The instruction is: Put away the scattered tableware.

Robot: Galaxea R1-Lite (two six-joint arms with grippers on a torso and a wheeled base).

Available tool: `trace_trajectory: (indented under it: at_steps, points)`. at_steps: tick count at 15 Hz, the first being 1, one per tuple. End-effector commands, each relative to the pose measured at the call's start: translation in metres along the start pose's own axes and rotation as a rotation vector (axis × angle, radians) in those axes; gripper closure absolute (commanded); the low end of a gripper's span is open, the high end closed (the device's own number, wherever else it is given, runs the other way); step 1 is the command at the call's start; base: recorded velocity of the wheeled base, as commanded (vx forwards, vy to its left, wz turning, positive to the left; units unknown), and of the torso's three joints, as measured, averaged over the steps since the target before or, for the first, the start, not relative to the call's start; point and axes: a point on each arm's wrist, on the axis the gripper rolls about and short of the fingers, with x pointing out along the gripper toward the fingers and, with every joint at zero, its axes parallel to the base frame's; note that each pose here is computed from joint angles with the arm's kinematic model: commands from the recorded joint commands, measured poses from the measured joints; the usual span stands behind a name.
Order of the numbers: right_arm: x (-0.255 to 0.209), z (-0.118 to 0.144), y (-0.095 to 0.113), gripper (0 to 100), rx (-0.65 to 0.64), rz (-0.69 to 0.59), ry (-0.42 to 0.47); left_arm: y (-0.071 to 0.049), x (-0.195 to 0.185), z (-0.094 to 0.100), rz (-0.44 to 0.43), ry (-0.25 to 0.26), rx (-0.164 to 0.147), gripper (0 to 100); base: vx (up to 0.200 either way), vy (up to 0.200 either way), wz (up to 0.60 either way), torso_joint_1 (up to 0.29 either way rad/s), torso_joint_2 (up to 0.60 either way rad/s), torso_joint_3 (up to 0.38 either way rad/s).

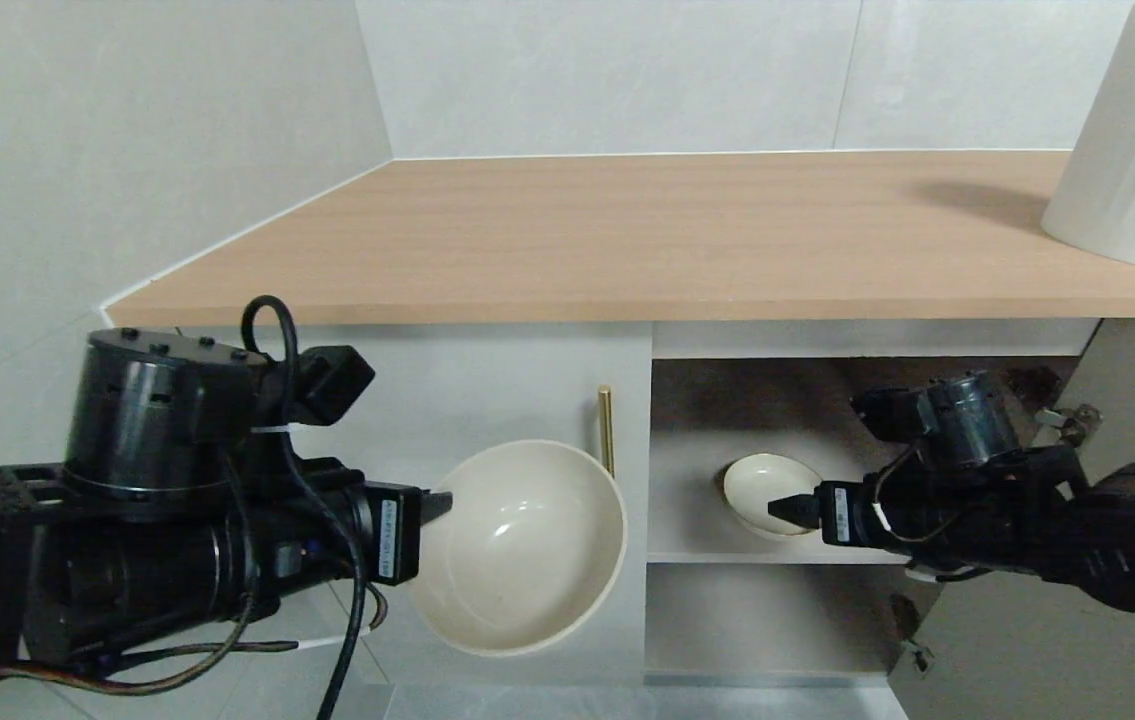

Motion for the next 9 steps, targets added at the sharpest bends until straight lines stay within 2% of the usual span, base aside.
trace_trajectory:
  at_steps: [1, 3, 4, 6, 7, 8, 9]
  points:
    - [-0.067, 0.006, 0.035, 0, -0.096, 0.18, -0.047, -0.01, 0.024, -0.014, -0.008, 0.095, 0.055, 100, 0.0, 0.0, 0.0, 0.0, 0.0, 0.0]
    - [-0.077, 0.0, 0.043, 0, -0.133, 0.209, -0.032, -0.018, 0.041, -0.024, -0.016, 0.138, 0.118, 100, 0.0, 0.0, 0.0, 0.0, 0.0, 0.0]
    - [-0.08, -0.002, 0.043, 0, -0.155, 0.209, -0.015, -0.024, 0.052, -0.029, -0.019, 0.152, 0.136, 100, 0.0, 0.0, 0.0, 0.0, 0.0, 0.0]
    - [-0.082, -0.003, 0.043, 0, -0.167, 0.207, -0.006, -0.03, 0.066, -0.032, 0.001, 0.135, 0.151, 100, 0.0, 0.0, 0.0, 0.0, 0.0, 0.0]
    - [-0.083, -0.005, 0.047, 0, -0.179, 0.219, -0.002, -0.04, 0.077, -0.031, 0.021, 0.093, 0.19, 100, 0.0, 0.0, 0.0, 0.0, 0.0, 0.0]
    - [-0.083, -0.007, 0.05, 0, -0.188, 0.227, 0.005, -0.044, 0.08, -0.034, 0.041, 0.09, 0.224, 100, 0.0, 0.0, 0.0, 0.0, 0.0, 0.0]
    - [-0.082, -0.011, 0.052, 0, -0.2, 0.233, 0.018, -0.052, 0.086, -0.041, 0.031, 0.114, 0.245, 100, 0.0, 0.0, 0.0, 0.0, 0.0, 0.0]
